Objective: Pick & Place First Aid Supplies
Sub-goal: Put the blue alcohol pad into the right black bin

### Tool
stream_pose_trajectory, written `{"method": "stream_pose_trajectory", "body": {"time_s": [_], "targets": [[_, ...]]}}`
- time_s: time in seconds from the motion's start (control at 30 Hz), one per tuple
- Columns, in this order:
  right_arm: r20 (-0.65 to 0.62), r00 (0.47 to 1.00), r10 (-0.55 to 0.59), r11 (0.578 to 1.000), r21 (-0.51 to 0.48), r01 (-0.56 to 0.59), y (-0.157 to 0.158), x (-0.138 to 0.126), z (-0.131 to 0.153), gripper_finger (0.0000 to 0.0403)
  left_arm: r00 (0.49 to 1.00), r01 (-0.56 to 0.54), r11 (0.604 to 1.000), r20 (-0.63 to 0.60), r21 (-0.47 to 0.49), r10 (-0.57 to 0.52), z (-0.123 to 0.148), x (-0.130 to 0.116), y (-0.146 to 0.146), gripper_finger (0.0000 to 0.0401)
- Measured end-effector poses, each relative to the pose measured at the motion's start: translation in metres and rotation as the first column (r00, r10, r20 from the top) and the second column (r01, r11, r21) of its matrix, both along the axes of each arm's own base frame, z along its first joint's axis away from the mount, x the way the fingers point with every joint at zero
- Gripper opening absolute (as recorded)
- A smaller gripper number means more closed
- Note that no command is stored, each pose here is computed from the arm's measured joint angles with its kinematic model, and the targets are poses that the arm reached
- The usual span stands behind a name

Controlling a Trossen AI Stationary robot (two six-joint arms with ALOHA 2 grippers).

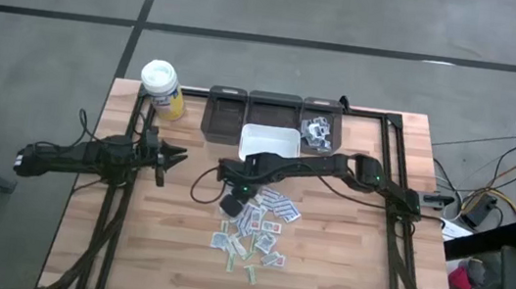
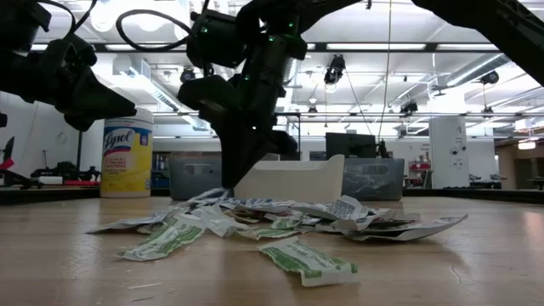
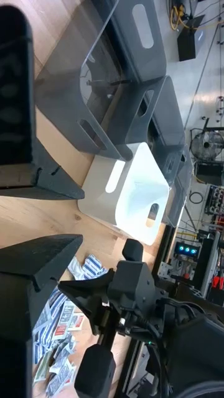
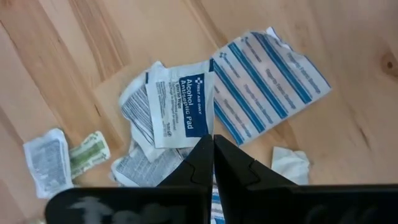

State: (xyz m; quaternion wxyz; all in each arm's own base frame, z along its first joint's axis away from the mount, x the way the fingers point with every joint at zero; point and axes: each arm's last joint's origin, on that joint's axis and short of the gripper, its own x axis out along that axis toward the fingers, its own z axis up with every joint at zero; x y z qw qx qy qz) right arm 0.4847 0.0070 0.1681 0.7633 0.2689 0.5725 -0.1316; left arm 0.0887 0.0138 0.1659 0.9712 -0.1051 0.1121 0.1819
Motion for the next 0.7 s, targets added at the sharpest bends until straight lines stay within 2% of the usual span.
{"method": "stream_pose_trajectory", "body": {"time_s": [0.2,0.4,0.6,0.7], "targets": [[-0.094,0.995,0.034,0.999,-0.008,-0.035,0.000,-0.009,0.004,0.0008,1.000,0.000,1.000,0.000,0.000,0.000,0.000,0.000,0.000,0.0094],[-0.196,0.977,0.087,0.996,-0.012,-0.091,0.000,-0.018,0.023,0.0008,1.000,0.000,1.000,0.000,0.000,0.000,0.000,0.000,0.000,0.0094],[-0.322,0.936,0.142,0.988,-0.009,-0.153,-0.002,-0.032,0.047,0.0008,1.000,0.000,1.000,0.000,0.000,0.000,0.000,0.000,0.000,0.0094],[-0.395,0.909,0.134,0.984,-0.056,-0.169,-0.005,-0.041,0.057,0.0008,1.000,-0.002,1.000,0.003,-0.008,0.002,0.000,0.000,0.000,0.0094]]}}
